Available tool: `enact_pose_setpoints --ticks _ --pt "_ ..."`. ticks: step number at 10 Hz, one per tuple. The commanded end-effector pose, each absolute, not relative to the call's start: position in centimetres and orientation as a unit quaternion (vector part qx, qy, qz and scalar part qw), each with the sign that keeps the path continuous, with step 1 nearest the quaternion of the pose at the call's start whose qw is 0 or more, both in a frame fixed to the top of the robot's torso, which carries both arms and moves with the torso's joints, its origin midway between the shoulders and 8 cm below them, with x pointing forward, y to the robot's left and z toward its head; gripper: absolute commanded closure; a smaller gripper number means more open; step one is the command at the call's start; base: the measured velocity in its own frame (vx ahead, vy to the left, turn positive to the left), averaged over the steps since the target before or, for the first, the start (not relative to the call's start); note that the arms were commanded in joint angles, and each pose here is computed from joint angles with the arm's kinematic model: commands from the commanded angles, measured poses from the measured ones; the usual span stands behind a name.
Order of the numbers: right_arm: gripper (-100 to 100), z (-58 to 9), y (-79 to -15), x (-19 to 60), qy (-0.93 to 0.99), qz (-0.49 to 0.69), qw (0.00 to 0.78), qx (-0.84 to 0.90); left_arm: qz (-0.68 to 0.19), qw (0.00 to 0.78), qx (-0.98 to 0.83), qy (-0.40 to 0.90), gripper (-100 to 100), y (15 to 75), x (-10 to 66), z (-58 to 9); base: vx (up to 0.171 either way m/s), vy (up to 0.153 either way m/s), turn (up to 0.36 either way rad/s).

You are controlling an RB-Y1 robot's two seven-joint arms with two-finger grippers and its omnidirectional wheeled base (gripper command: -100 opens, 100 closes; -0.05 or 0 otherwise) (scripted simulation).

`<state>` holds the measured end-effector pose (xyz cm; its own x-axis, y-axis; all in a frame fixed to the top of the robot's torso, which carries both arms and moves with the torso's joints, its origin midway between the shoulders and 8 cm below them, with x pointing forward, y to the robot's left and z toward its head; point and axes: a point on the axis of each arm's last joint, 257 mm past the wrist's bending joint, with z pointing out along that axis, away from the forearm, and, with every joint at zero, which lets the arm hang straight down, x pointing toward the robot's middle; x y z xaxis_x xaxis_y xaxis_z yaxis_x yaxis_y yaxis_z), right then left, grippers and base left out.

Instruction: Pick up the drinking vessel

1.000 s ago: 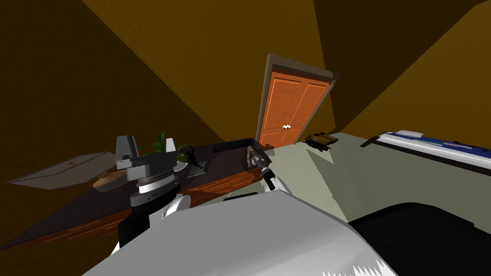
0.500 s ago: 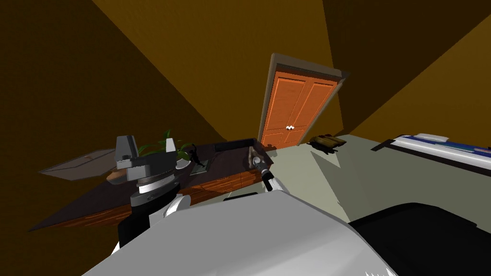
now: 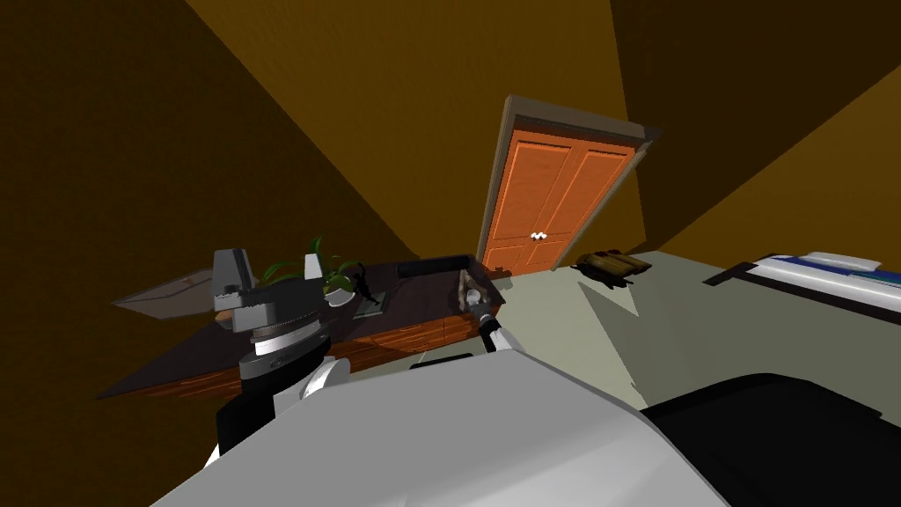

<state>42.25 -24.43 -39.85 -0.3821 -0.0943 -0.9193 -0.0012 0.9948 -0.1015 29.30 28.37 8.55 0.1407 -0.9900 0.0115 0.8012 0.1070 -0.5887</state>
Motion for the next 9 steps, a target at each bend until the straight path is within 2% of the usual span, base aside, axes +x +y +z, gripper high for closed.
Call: enact_pose_setpoints --ticks 1,9 --pt "-100 -41.9 -25.2 41.6 0.841 -0.08 0.532 -0.055 -0.625 0.717 -0.237 0.199 0 28.4 29.3 8.6 0.012 -0.011 0.109" --pt "-100 -46.2 -27.9 39.4 0.842 -0.211 0.465 -0.175 -0.625 0.717 -0.237 0.199 0 28.4 29.3 8.6 0.012 -0.003 0.068"
